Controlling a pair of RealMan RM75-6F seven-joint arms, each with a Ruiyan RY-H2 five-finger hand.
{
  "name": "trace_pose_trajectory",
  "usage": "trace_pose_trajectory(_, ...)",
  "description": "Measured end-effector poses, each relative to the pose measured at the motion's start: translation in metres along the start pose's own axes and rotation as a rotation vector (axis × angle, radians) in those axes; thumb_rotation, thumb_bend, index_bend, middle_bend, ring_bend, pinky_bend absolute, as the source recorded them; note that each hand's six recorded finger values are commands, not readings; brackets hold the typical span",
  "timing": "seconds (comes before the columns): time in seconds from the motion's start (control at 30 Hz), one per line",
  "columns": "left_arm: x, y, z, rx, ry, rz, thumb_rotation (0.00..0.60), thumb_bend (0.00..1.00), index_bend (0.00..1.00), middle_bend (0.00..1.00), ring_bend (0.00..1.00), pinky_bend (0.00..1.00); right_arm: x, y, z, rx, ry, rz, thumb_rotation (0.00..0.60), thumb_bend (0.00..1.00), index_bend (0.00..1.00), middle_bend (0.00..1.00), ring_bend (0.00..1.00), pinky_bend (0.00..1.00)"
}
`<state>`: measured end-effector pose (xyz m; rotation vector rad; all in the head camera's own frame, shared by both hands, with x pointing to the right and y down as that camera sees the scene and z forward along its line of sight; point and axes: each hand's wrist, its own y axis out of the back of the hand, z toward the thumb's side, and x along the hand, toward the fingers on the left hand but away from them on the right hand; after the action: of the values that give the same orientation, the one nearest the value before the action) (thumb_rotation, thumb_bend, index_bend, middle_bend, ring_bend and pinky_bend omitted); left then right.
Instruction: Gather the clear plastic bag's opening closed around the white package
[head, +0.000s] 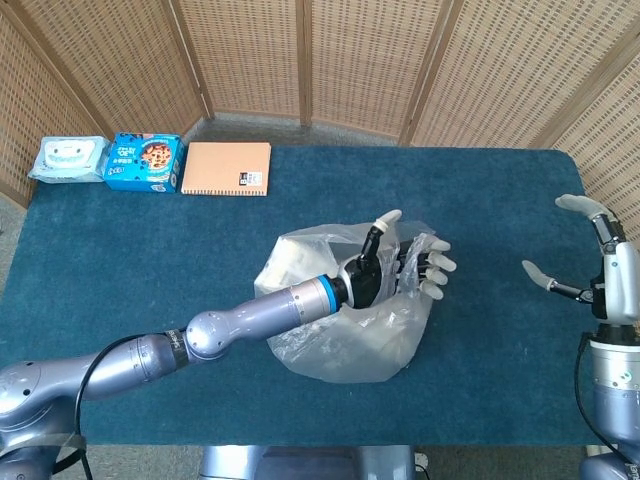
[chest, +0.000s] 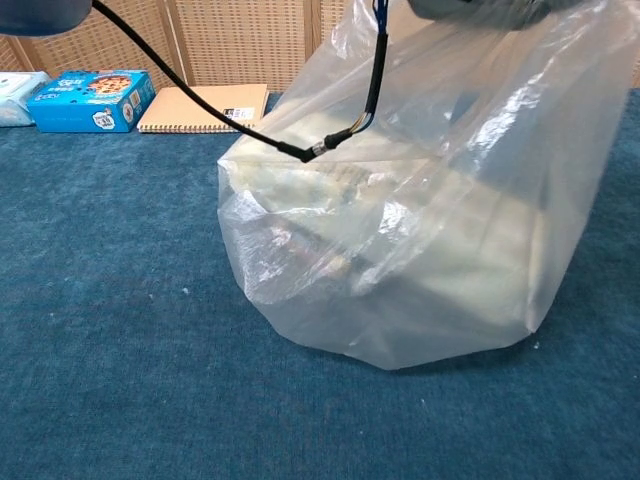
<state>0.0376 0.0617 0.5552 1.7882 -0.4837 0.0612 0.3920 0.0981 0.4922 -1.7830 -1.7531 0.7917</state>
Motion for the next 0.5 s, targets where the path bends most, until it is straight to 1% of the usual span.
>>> trace_pose_trajectory(0.13,-0.003,0.007,0.01,-0.039,-0.034,0.004,0.0,0.34,0.44,0.55,0.59,0.64,0.0,0.001,-0.002,0.0,-0.003,-0.001,0.6,0.12,0.22,0.26,0.18,0.11)
trace_pose_trajectory(0.3,-0.011,0.017,0.025,-0.06,-0.097,0.032,0.0,0.41,0.45,0.56,0.62,0.69,0.0,0.0,-0.002,0.002,-0.003,0.004,0.6,0.12,0.22,0.26,0.18,0.11)
trace_pose_trajectory(0.5,-0.027,0.021,0.046,-0.078,-0.165,0.044,0.0,0.48,0.5,0.59,0.65,0.72,0.0,-0.002,-0.002,0.01,-0.001,0.013,0.6,0.12,0.22,0.26,0.18,0.11)
